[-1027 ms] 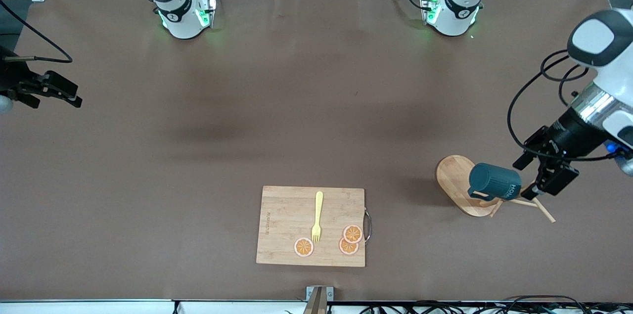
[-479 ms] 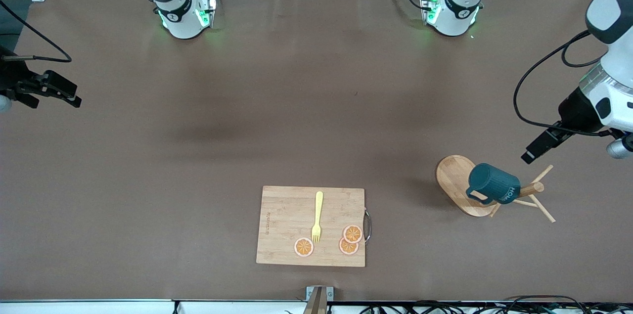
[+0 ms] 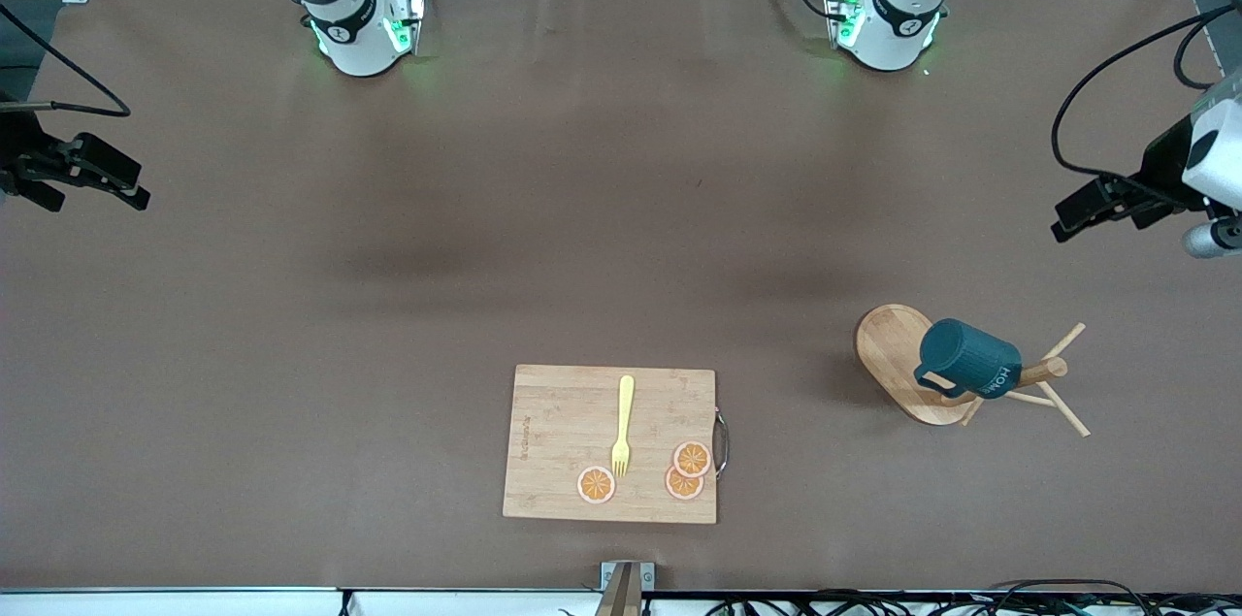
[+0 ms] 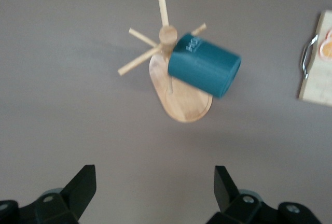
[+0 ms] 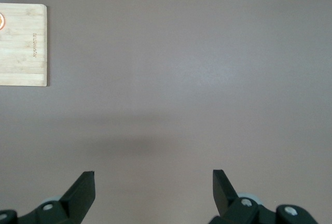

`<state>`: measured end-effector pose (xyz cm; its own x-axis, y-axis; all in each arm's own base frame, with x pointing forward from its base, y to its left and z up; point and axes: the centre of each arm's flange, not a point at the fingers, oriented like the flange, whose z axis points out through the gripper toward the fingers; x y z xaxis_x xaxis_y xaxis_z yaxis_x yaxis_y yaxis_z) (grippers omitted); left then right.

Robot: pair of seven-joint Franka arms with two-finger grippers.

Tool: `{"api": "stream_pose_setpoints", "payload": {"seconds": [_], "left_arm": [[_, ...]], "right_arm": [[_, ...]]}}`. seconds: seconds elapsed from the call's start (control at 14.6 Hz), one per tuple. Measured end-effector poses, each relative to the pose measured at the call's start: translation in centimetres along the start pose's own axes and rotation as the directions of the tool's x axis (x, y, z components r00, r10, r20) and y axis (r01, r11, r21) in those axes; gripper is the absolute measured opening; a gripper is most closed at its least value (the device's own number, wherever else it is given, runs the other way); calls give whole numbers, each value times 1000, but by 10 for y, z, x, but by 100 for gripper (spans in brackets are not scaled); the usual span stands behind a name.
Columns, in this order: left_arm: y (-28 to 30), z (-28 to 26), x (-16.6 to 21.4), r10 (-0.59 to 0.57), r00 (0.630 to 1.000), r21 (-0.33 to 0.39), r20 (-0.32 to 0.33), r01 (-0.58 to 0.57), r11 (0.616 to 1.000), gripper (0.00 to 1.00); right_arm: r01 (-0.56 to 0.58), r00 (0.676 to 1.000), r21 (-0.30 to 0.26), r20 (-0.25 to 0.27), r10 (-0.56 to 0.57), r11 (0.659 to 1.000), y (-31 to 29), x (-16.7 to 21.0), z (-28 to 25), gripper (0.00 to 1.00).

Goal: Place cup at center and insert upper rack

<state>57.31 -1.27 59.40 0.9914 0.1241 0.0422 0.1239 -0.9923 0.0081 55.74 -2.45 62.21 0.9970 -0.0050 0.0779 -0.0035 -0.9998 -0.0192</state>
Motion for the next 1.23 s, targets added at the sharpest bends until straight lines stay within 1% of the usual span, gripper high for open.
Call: {"api": "stream_pose_setpoints", "payload": {"seconds": [0.14, 0.34, 0.68, 1.23], "left_arm": [[0, -17, -6, 32, 999, 6, 23, -32, 999, 100], [3, -37, -12, 43, 998, 4, 37, -43, 999, 100], [-1, -59, -22, 29, 999, -24, 16, -29, 999, 100], [7, -74, -31, 47, 999, -31, -13, -48, 998, 100]], "right_arm": [[-1, 1000, 0, 0, 1, 1000, 0, 0, 0, 100], [-1, 1000, 0, 0, 1, 1000, 1, 0, 0, 100], [-2, 1000, 0, 1, 2, 1000, 1, 0, 0, 100], [-2, 1000, 0, 1, 2, 1000, 1, 0, 0, 100]]}}
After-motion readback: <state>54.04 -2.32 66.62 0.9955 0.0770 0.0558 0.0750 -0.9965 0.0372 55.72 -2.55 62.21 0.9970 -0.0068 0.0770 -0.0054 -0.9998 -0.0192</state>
